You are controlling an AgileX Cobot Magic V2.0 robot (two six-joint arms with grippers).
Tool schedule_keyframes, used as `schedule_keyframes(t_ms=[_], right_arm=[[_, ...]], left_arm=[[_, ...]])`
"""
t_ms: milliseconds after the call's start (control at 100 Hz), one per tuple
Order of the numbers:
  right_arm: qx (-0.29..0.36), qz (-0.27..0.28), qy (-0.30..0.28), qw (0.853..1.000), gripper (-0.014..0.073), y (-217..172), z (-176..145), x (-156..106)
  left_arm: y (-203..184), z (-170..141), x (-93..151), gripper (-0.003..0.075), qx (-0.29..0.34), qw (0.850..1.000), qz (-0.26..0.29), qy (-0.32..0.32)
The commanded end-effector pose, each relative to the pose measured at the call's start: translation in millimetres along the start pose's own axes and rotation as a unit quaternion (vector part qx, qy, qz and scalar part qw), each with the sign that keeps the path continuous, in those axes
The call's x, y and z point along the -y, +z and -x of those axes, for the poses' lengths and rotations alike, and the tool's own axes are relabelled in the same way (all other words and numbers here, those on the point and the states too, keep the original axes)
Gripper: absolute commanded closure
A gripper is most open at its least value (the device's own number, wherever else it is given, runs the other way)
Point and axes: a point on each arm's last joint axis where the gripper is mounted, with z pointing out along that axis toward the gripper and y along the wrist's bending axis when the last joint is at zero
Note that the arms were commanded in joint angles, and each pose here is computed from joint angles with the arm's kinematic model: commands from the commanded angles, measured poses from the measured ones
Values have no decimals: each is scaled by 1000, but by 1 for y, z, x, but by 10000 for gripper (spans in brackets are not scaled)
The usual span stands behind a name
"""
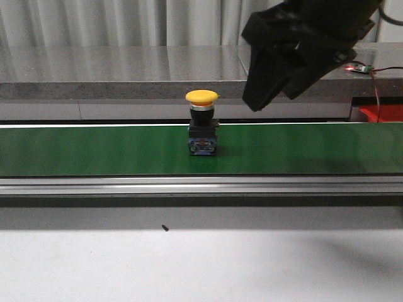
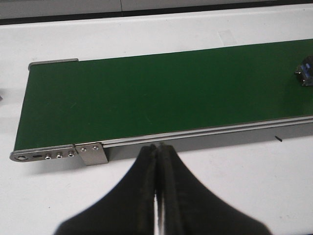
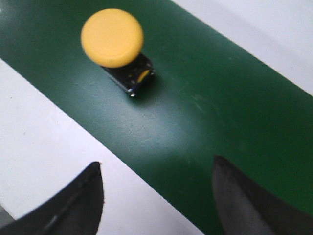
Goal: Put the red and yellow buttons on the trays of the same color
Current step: 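Lower the right gripper onto the yellow button and grasp it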
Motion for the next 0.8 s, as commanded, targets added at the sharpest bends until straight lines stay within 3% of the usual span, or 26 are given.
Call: schedule_keyframes(t_ms=[0,630,700,790], right_arm=[[58,0,-27,998,118,-4,15,-1],[71,9,-28,997,120,41,55,3],[68,11,-25,997,167,44,54,2],[67,13,-11,998,307,45,54,2]], left_arm=[[-4,12,1,739,41,999,-1,-1],[-4,12,1,739,41,999,-1,-1],[-4,12,1,739,41,999,-1,-1],[-4,12,1,739,41,999,-1,-1]])
